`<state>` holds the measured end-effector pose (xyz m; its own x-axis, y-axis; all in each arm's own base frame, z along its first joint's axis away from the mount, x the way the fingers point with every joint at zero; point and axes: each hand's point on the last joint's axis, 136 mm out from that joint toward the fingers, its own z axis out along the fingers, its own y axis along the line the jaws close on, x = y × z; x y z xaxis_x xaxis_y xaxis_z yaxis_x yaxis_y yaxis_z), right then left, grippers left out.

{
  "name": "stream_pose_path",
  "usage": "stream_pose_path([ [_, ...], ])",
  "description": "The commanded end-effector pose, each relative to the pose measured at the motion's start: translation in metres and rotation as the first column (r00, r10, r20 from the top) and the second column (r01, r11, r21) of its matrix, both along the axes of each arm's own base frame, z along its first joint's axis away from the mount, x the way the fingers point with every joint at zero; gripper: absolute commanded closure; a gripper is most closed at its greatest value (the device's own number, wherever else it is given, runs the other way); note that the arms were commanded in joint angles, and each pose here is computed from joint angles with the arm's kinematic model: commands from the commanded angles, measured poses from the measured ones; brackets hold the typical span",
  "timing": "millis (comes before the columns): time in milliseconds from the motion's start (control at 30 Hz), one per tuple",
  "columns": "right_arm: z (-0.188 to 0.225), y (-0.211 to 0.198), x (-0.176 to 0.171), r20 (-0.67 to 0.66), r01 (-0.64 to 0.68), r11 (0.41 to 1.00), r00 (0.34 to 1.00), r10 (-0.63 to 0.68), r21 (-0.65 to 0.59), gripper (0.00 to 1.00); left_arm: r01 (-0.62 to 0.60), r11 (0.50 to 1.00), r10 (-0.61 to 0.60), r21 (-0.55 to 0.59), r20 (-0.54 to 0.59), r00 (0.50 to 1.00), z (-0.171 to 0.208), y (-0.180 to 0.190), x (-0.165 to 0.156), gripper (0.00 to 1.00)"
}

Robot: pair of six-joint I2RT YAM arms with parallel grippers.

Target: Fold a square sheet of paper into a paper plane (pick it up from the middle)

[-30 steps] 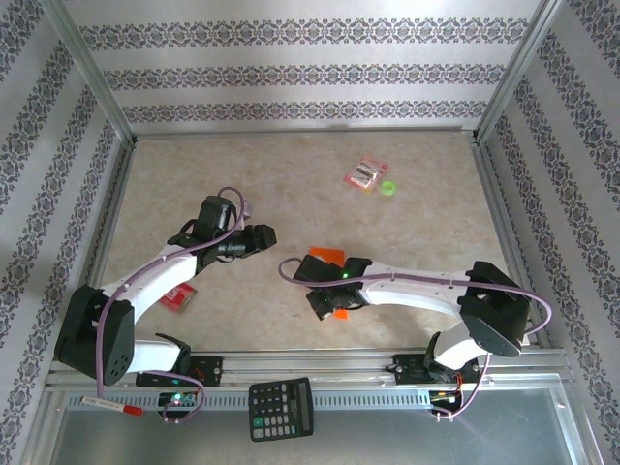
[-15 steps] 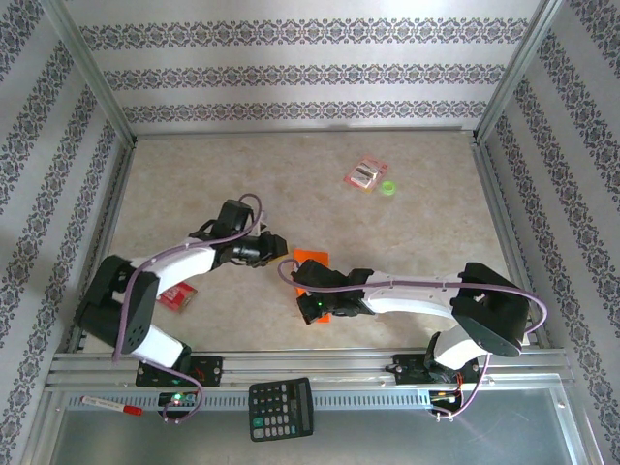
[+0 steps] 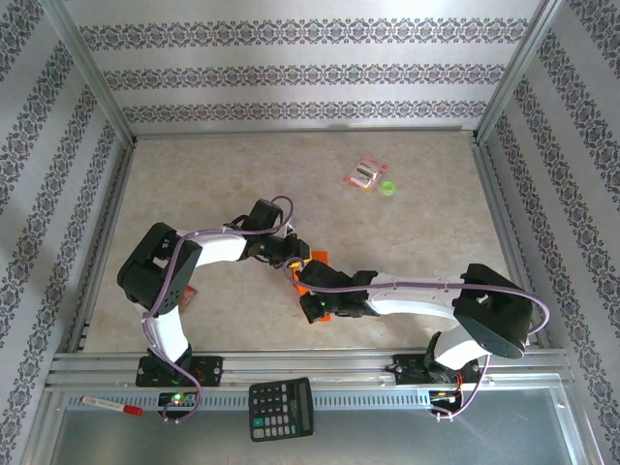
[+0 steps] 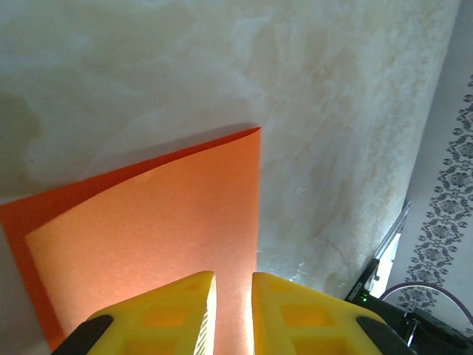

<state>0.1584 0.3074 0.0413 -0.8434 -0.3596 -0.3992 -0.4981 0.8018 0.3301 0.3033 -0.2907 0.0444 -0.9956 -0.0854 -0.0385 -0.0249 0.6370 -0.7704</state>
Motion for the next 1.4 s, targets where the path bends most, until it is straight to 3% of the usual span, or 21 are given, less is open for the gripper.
stream_pose_path([
  [0,0.006,0.000,0.002,-0.014,0.014,0.999,1.000,-0.013,0.046,0.91,0.038,0.998,-0.038,0.048,0.001,0.999,-0.012,0.001,-0.003,0.81],
  [600,0.013,-0.014,0.007,-0.032,0.036,0.995,0.999,-0.034,0.094,0.80,0.072,0.993,-0.069,0.098,-0.032,0.997,-0.035,0.006,-0.008,0.82],
  [867,0.013,-0.016,0.016,-0.038,0.058,0.994,0.998,-0.054,0.098,0.95,0.082,0.991,-0.077,0.110,-0.044,0.996,-0.040,0.008,-0.012,0.83],
  [1367,0.010,-0.025,0.034,-0.108,0.073,0.992,0.992,-0.061,0.106,0.96,0.105,0.986,-0.098,0.132,-0.053,0.994,-0.047,0.010,-0.015,0.83],
])
